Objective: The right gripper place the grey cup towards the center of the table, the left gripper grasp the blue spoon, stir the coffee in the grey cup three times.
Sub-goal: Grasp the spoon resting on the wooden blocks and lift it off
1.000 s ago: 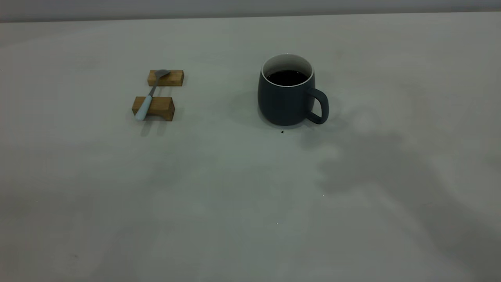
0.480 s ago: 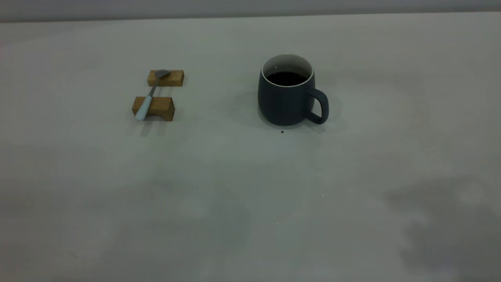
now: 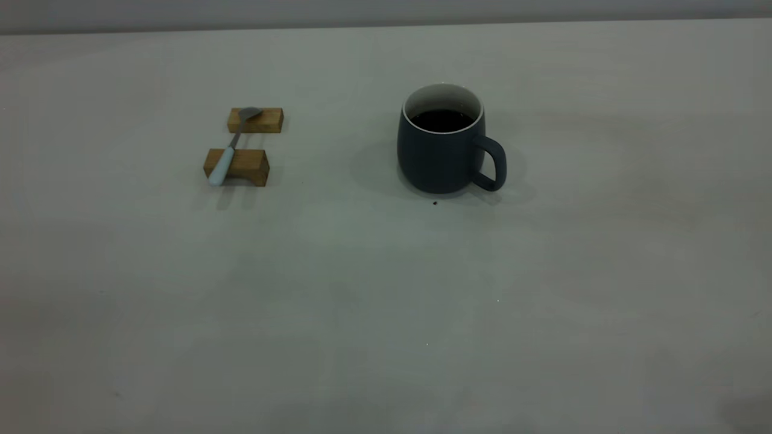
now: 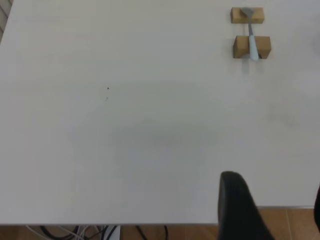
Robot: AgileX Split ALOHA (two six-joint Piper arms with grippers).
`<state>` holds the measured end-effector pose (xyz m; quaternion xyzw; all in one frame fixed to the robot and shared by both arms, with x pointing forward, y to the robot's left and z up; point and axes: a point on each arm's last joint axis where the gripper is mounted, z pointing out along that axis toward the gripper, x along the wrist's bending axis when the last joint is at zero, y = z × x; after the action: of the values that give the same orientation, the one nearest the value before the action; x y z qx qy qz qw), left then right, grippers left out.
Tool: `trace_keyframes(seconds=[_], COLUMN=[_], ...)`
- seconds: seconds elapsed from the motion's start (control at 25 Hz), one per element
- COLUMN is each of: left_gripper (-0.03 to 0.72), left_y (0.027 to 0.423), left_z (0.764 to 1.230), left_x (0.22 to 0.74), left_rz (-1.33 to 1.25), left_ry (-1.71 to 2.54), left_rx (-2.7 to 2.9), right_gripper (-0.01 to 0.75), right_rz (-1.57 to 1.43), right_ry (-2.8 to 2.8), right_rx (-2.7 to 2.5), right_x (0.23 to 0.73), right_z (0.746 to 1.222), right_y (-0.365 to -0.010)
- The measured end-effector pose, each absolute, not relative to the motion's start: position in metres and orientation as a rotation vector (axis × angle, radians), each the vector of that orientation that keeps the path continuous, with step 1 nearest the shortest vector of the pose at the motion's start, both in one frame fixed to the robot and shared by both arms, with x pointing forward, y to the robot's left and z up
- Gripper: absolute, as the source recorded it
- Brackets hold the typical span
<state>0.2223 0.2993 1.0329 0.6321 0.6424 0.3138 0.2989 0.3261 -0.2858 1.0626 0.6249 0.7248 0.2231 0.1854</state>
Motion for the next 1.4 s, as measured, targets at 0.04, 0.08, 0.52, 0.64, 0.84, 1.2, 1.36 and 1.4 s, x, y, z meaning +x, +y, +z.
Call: trace_keyframes(seconds=[0.04, 0.08, 0.52, 0.64, 0.84, 1.2, 1.36, 1.4], left_gripper=[0.446, 0.446, 0.446, 0.446, 0.446, 0.446, 0.446, 0.446], left_y=[0.299, 0.299, 0.299, 0.299, 0.299, 0.299, 0.299, 0.299], left_z=[1.033, 1.033, 1.033, 1.033, 1.033, 1.033, 1.033, 1.033], left_x=[0.222, 0.222, 0.222, 0.222, 0.222, 0.222, 0.222, 0.222], left_rz=[0.833, 0.833, 0.833, 0.833, 0.833, 0.833, 0.833, 0.833], left_ry=[1.706, 1.706, 1.706, 1.706, 1.706, 1.706, 1.706, 1.706], left_rx=[1.679, 1.679, 1.679, 1.679, 1.679, 1.679, 1.679, 1.679], right_gripper=[0.685, 0.685, 0.677, 0.672, 0.65, 0.479, 0.4, 0.381], right_rz=[0.645, 0.656, 0.776, 0.794, 0.835, 0.839, 0.839, 0.839], right_ry=[2.004, 1.967, 1.692, 1.67, 1.624, 1.62, 1.62, 1.62], right_rx=[1.764, 1.77, 1.713, 1.695, 1.652, 1.645, 1.645, 1.645], right_x=[0.318, 0.312, 0.258, 0.25, 0.236, 0.234, 0.234, 0.234], right_z=[1.059, 1.056, 1.044, 1.044, 1.042, 1.042, 1.042, 1.042], right_y=[-0.288, -0.291, -0.297, -0.297, -0.296, -0.296, -0.296, -0.296])
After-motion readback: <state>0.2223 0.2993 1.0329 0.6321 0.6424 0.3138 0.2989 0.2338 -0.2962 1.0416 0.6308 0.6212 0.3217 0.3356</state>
